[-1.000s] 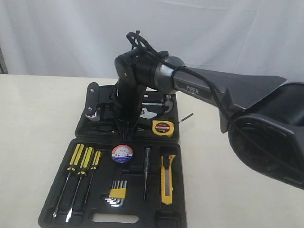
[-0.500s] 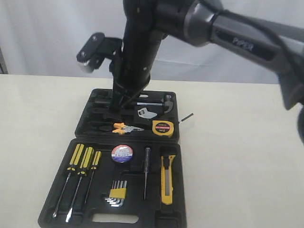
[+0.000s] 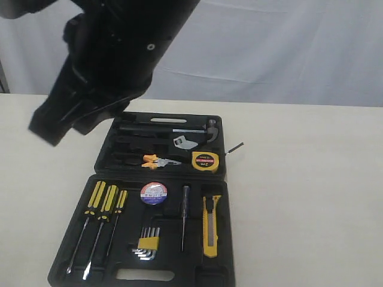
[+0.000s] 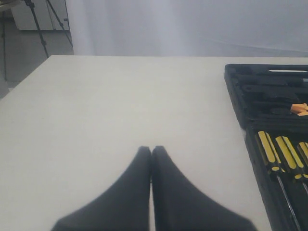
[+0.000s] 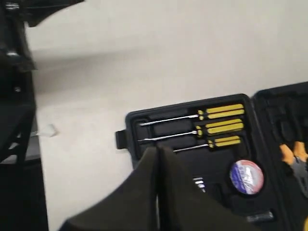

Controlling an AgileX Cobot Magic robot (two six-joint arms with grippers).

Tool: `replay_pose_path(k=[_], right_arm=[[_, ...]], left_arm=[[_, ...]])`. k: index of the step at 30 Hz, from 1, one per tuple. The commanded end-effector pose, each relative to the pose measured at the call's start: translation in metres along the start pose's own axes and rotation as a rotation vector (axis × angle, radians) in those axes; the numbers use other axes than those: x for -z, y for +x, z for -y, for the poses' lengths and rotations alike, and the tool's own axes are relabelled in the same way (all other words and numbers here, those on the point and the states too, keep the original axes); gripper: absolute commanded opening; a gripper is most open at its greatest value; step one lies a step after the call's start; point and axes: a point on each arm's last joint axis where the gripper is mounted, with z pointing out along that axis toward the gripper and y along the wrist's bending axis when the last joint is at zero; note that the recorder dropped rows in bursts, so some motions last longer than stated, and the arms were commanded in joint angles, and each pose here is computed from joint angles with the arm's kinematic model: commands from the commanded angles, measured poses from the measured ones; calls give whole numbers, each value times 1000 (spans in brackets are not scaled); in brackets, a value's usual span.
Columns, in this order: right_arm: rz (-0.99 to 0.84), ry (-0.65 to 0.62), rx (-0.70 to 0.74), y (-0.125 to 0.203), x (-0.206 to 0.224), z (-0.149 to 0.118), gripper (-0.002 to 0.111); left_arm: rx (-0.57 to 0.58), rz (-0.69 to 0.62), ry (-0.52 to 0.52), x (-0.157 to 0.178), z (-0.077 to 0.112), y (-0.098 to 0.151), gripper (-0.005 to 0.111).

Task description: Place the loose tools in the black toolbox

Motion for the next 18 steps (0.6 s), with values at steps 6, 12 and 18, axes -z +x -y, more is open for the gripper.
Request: replay_pose_path(k=[6,12,18], right_arm=[[28,-28,38,-5,14,-28,-1],[105,74,-68,4,40,-68,-1],[-24,134,-333,58,3,-120,-1]], left_arm=[[11,7,7,0,1,0,0],[11,7,7,0,1,0,0],[11,7,7,0,1,0,0]])
